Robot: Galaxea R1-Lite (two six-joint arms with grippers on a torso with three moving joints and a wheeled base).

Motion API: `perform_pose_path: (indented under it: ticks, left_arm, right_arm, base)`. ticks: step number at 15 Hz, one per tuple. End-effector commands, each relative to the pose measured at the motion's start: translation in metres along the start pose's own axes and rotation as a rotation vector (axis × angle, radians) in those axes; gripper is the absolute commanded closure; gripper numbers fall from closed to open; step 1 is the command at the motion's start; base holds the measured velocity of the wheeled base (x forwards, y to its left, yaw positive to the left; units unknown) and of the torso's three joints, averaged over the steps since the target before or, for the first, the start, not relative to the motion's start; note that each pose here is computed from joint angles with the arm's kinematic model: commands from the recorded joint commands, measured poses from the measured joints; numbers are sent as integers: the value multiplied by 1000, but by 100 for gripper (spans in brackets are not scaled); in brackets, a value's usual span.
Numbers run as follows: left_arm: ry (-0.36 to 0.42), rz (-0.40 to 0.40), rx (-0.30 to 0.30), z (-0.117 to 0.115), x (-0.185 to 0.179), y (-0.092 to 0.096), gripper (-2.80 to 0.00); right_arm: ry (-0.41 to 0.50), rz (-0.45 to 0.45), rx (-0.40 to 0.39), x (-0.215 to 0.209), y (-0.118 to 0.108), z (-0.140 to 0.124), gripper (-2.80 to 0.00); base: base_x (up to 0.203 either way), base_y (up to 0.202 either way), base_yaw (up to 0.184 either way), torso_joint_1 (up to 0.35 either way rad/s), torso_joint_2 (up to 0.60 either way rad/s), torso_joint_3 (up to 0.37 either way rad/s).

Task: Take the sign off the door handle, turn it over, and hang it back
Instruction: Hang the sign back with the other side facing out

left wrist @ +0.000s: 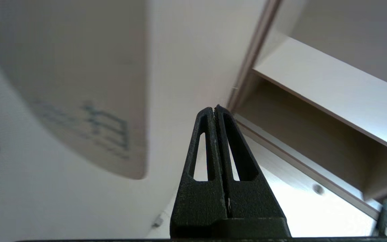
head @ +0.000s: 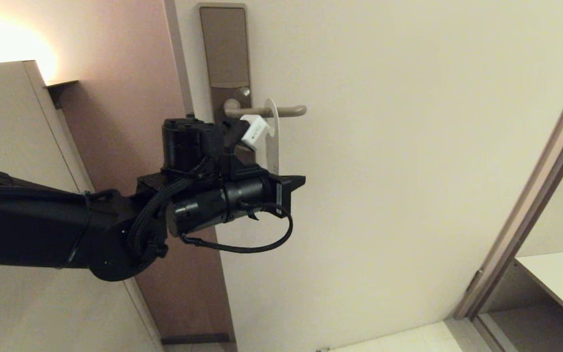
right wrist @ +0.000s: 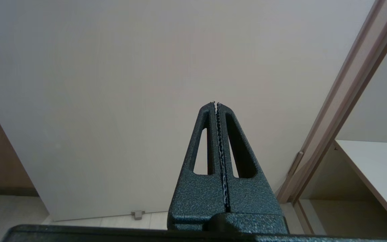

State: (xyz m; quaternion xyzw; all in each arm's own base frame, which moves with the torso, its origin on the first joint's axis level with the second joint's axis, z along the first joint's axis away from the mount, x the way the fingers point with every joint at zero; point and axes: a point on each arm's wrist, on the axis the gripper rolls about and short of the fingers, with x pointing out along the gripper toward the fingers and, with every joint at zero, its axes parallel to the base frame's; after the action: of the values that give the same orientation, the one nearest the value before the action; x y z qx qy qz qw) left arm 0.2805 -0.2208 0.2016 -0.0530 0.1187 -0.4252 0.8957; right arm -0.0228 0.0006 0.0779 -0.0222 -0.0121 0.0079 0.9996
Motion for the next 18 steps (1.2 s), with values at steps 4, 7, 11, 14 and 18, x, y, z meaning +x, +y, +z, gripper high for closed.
perform_pose_path:
  ticks: [4, 7, 11, 14, 18]
  left_arm:
    - [-18, 83, 12, 1, -1, 1, 0]
    - [-31, 124, 19, 4, -4, 1, 0]
    - [-25, 139, 52, 2, -7, 1, 0]
    - [-25, 120, 56, 2, -6, -5, 0]
    - [-27, 145, 57, 2, -6, -3, 0]
  right_arm:
    - [1, 1, 0, 0, 0, 0, 0]
    - [1, 2, 0, 0, 0, 0, 0]
    - [1, 2, 0, 0, 0, 0, 0]
    - [1, 1, 0, 0, 0, 0, 0]
    - [1, 2, 0, 0, 0, 0, 0]
  base:
    - [0, 0, 0, 0, 0, 0]
    - [0, 0, 0, 0, 0, 0]
    - [0, 0, 0, 0, 0, 0]
    - [0, 0, 0, 0, 0, 0]
    - [0, 0, 0, 0, 0, 0]
